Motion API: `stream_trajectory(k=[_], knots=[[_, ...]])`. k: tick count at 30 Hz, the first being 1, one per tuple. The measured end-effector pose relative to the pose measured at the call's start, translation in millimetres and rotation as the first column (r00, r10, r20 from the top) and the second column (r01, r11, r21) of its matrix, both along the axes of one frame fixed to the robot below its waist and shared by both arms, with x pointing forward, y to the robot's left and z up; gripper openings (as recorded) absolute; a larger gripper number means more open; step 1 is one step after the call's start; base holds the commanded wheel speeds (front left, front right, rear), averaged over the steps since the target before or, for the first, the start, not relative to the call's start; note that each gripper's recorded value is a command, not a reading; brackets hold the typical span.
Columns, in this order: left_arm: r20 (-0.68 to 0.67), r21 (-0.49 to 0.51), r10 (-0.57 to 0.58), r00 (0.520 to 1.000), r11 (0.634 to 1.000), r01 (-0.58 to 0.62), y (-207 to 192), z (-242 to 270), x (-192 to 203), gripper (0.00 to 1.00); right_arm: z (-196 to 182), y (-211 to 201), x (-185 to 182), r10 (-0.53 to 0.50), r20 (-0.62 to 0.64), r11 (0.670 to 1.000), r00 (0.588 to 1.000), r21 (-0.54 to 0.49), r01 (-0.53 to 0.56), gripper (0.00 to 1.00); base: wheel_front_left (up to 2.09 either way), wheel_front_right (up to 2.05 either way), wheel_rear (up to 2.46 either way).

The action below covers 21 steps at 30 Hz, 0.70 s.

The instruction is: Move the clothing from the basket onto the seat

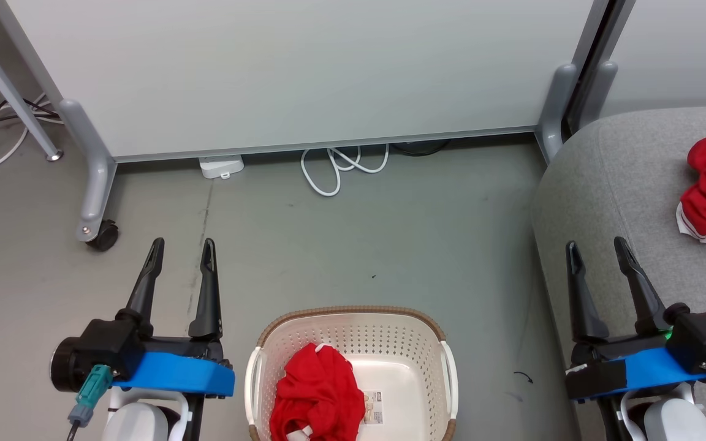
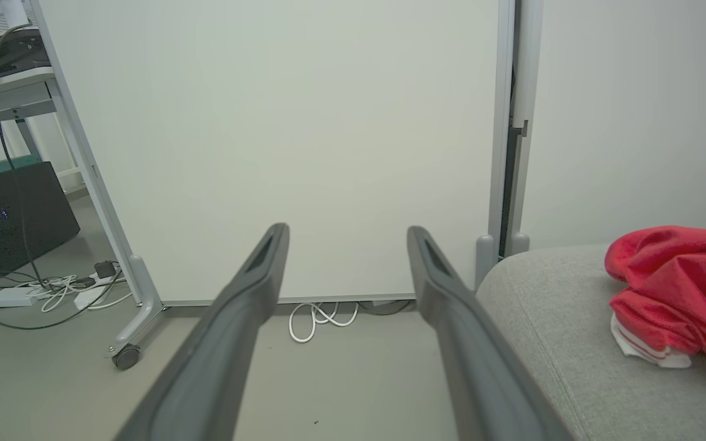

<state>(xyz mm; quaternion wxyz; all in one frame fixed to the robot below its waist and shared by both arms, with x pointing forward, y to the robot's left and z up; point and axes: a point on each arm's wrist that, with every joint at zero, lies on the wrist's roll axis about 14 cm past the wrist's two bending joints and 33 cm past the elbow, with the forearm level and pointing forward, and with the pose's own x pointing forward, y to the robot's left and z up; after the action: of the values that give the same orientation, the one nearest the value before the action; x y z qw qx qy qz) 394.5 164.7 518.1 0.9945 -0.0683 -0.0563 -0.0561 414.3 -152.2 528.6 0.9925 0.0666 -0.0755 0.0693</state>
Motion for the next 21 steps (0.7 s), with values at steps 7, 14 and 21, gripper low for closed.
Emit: stream_trajectory(k=[7, 14, 21], knots=[[-0.004, 0.000, -0.016, 1.000, 1.000, 0.016, -5, -1, 1, 1.00, -1, -1, 0, -0.003, -0.004, 1.000, 1.000, 0.001, 0.003, 1.00, 0.00, 0.00, 0.00], [-0.043, 0.029, -0.117, 0.992, 0.993, 0.118, -29, -13, 12, 1.00, -5, 1, 5, 0.002, -0.013, 1.000, 1.000, 0.001, -0.002, 1.00, 0.00, 0.00, 0.00], [-0.120, 0.092, -0.266, 0.956, 0.956, 0.278, -65, -36, 32, 1.00, -5, 0, 19, 0.001, -0.004, 1.000, 1.000, 0.000, -0.001, 1.00, 0.00, 0.00, 0.00]])
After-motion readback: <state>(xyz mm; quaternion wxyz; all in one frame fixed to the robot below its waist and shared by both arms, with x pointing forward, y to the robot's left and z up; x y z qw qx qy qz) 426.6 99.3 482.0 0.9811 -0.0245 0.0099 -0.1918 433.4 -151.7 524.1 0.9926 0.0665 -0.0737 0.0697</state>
